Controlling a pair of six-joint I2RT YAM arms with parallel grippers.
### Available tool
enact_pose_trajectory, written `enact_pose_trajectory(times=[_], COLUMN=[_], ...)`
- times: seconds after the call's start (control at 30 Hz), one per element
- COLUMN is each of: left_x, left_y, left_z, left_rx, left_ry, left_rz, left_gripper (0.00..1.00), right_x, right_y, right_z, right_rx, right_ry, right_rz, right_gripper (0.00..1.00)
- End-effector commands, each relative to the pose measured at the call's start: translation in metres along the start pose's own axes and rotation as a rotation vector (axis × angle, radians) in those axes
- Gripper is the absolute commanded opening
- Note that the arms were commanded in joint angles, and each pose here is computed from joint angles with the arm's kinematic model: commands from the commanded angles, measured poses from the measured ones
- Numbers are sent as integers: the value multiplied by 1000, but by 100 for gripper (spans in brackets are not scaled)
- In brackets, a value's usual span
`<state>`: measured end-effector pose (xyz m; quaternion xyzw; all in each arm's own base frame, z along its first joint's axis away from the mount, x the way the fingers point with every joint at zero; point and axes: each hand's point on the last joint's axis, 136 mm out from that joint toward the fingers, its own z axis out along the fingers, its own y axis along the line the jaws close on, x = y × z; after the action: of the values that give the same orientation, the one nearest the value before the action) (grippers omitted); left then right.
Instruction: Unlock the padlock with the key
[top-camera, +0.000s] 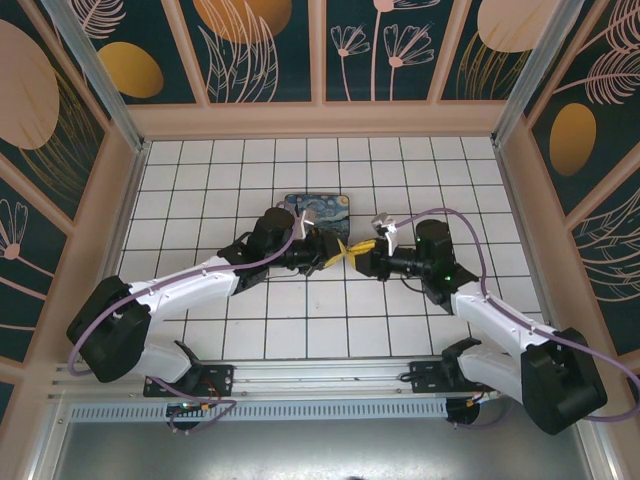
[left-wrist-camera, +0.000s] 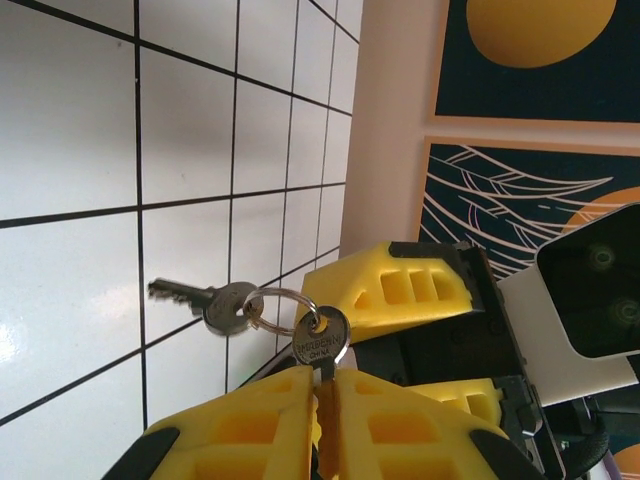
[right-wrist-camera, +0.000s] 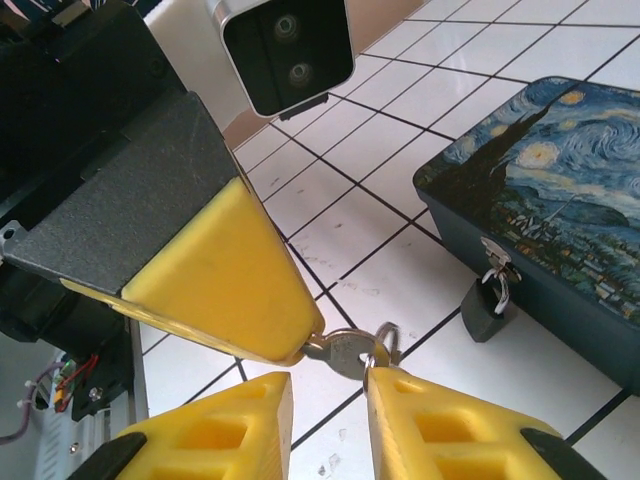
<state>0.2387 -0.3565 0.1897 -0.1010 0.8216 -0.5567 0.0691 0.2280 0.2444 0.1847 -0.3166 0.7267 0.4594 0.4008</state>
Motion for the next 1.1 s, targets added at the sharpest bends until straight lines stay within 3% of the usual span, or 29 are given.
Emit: enact_pose_trajectory(times=[0.0, 0.37, 0.57, 0.8, 1.07], left_x=[-1, -5, 15, 31, 35], left_y=[-9, -7, -31, -41, -54], left_z=[-3, -12, -18, -30, -19], left_rx=[10, 8, 97, 135, 213], left_ry=[9, -12, 103, 162, 224], left_rz=[19, 41, 333, 695, 757], left_gripper=[14, 8, 10, 4, 0], right_x=[-13, -17, -34, -58, -53], right_y=[-5, -10, -10, -1, 32], right_z=[-4, -9, -13, -35, -46], right_rx=[7, 2, -36, -106, -276], right_ry=[-3, -6, -29, -31, 11], right_rz=[-41, -16, 136, 392, 373], right_gripper=[28, 28, 27, 29, 29])
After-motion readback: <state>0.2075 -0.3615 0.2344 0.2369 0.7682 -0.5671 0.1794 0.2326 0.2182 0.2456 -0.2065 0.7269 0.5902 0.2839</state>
